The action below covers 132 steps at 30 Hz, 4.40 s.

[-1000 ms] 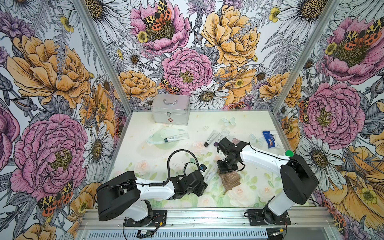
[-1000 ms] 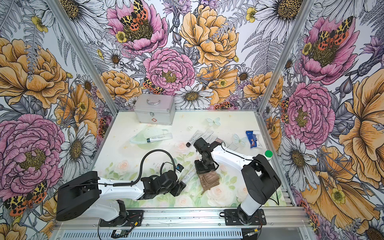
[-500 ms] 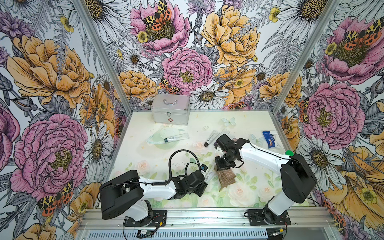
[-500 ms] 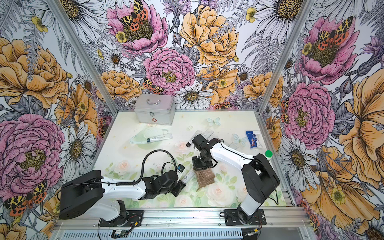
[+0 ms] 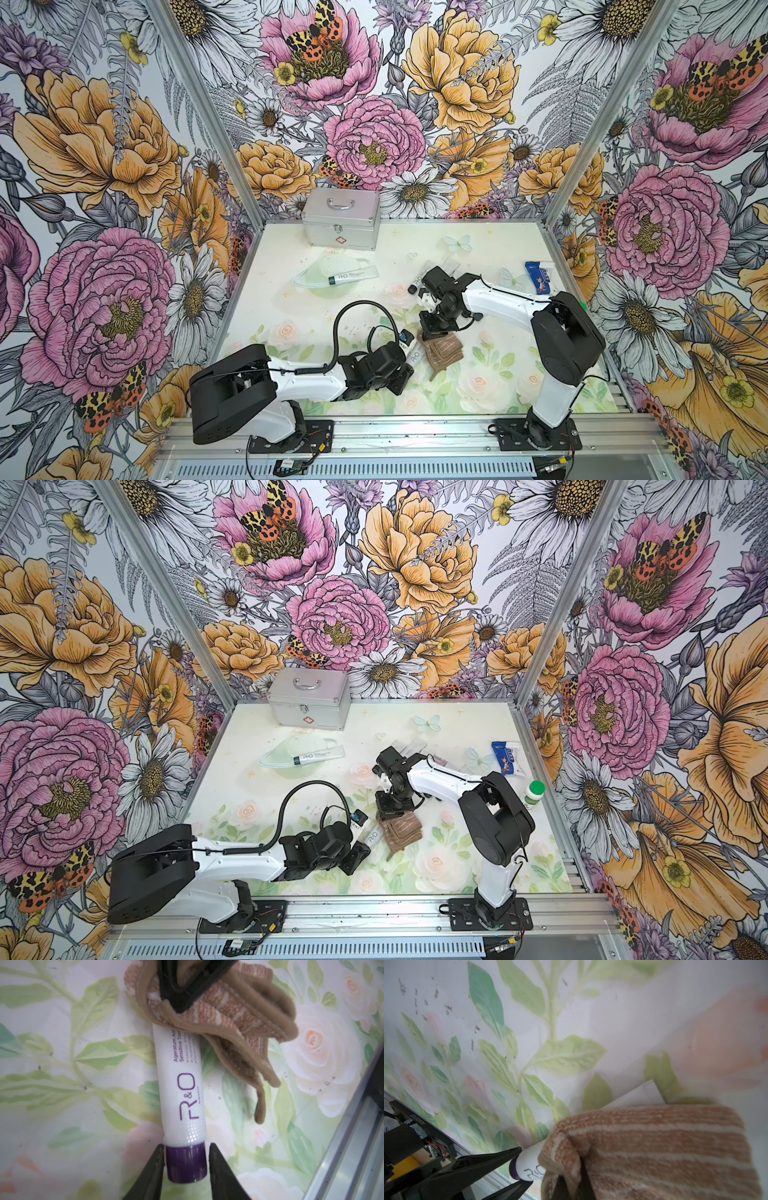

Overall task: Wipe the surface of the toothpaste tube
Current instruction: Wipe the dirt from the toothpaste tube.

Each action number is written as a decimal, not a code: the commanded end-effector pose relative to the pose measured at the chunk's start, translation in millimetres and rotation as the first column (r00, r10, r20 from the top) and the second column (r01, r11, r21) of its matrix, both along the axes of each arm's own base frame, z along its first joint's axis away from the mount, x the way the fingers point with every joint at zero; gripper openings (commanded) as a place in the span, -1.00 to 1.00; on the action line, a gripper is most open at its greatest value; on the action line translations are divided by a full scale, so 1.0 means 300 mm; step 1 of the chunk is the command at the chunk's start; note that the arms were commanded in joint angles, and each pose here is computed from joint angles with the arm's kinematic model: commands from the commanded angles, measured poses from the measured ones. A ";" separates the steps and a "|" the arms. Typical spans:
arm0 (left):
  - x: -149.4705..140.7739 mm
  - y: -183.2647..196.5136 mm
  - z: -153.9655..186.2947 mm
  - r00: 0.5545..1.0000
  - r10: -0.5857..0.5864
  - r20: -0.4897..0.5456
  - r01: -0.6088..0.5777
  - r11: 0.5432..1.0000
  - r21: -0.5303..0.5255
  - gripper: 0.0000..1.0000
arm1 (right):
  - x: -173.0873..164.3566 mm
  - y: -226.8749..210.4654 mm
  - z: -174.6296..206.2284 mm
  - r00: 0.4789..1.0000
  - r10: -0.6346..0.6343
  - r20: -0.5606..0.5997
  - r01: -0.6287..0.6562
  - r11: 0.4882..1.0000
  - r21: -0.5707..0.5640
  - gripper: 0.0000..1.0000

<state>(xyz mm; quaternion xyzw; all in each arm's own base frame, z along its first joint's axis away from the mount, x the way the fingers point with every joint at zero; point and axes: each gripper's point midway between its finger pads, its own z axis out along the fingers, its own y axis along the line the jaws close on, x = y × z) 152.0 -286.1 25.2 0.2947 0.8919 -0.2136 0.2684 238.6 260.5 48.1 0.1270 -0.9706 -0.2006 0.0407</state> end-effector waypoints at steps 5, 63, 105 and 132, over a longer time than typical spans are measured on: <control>-0.006 -0.003 -0.003 1.000 -0.004 -0.002 0.004 1.000 0.013 -0.25 | -0.001 -0.012 -0.084 1.000 0.015 -0.015 -0.016 0.999 -0.048 -1.00; 0.002 0.043 -0.031 0.999 0.048 0.003 -0.048 0.994 0.094 -0.55 | 0.054 -0.274 -0.167 0.999 0.009 0.043 0.007 0.938 -0.346 -1.00; 0.019 0.022 -0.043 1.000 0.031 -0.001 -0.031 0.994 0.107 -0.53 | 0.015 -0.117 -0.093 0.998 0.060 0.037 -0.050 0.972 -0.232 -1.00; 0.016 0.023 -0.043 0.999 0.032 0.003 -0.032 0.994 0.104 -0.53 | 0.066 -0.234 -0.217 1.000 0.013 0.003 -0.012 0.946 -0.325 -1.00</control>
